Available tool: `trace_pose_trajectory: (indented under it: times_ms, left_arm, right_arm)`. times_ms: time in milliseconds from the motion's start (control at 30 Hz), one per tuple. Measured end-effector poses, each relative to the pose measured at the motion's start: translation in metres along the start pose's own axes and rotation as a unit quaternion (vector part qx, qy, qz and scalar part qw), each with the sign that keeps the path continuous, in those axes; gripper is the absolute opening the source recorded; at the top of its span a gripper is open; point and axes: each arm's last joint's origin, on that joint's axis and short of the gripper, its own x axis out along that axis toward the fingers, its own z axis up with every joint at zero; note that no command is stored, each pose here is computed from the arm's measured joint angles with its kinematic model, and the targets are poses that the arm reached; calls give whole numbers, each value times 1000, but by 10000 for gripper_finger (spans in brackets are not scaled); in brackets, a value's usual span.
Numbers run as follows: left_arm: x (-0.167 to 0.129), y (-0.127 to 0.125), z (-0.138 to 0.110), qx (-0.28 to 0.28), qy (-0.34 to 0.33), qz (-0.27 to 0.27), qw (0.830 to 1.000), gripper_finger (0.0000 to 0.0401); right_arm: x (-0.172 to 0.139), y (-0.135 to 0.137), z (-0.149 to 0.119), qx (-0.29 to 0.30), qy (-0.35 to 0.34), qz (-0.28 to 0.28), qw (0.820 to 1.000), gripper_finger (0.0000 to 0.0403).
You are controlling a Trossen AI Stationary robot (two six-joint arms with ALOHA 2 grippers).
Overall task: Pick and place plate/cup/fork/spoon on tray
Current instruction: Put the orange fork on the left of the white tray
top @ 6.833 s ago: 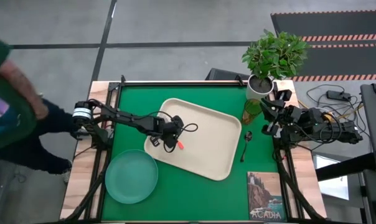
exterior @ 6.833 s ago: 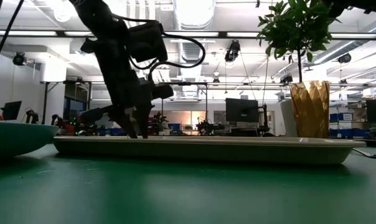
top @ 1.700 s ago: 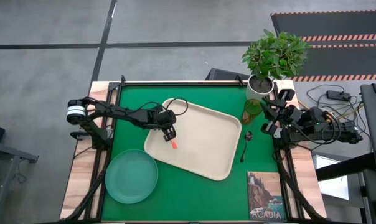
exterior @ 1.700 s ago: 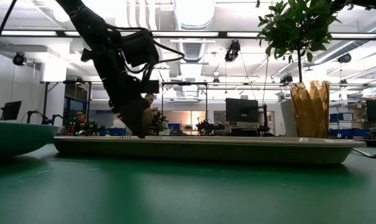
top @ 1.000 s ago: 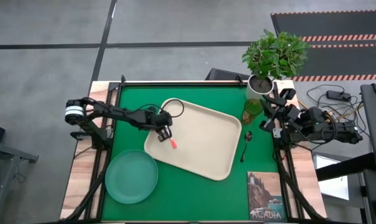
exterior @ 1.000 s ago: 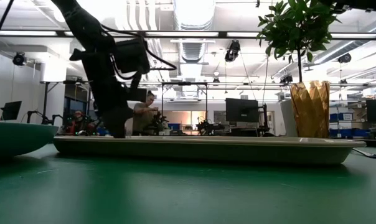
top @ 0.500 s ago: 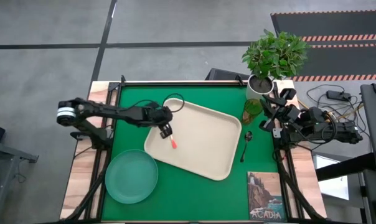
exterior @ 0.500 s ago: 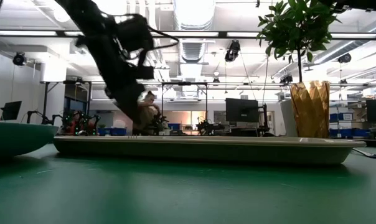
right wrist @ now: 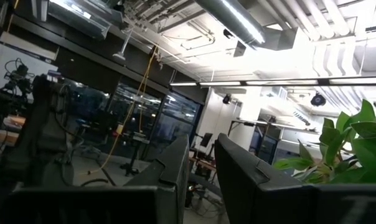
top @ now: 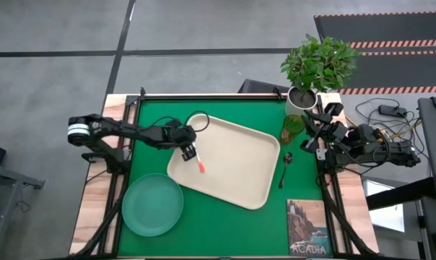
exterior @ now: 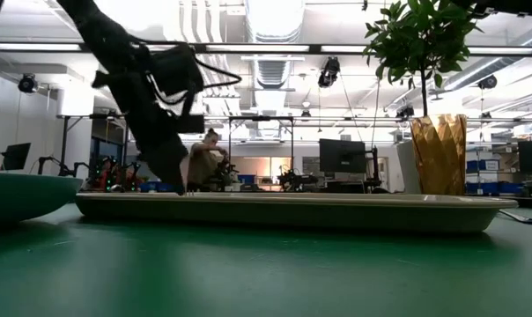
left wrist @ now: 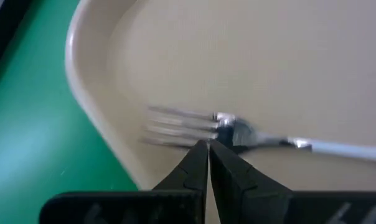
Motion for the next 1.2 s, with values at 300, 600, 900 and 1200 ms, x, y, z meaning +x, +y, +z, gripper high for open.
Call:
trace_pose_trajectory:
  times_ms: [300,600,900,1200]
  left_arm:
    - [22,-9,13,5,-19,7,1000,0]
    - [6,-7,32,11,-95,-4,995,0]
    - [-14,-34,21,42,-77,-206,975,0]
    - [-6,-41,7,44,-32,-194,979,0]
  right_arm:
    - [0,0,0,0,0,0,1000,68]
    - [0,0,0,-1,1,0,1000,68]
    - [0,0,0,-5,2,0,1000,68]
    - [0,0,0,-5,4,-2,1000,68]
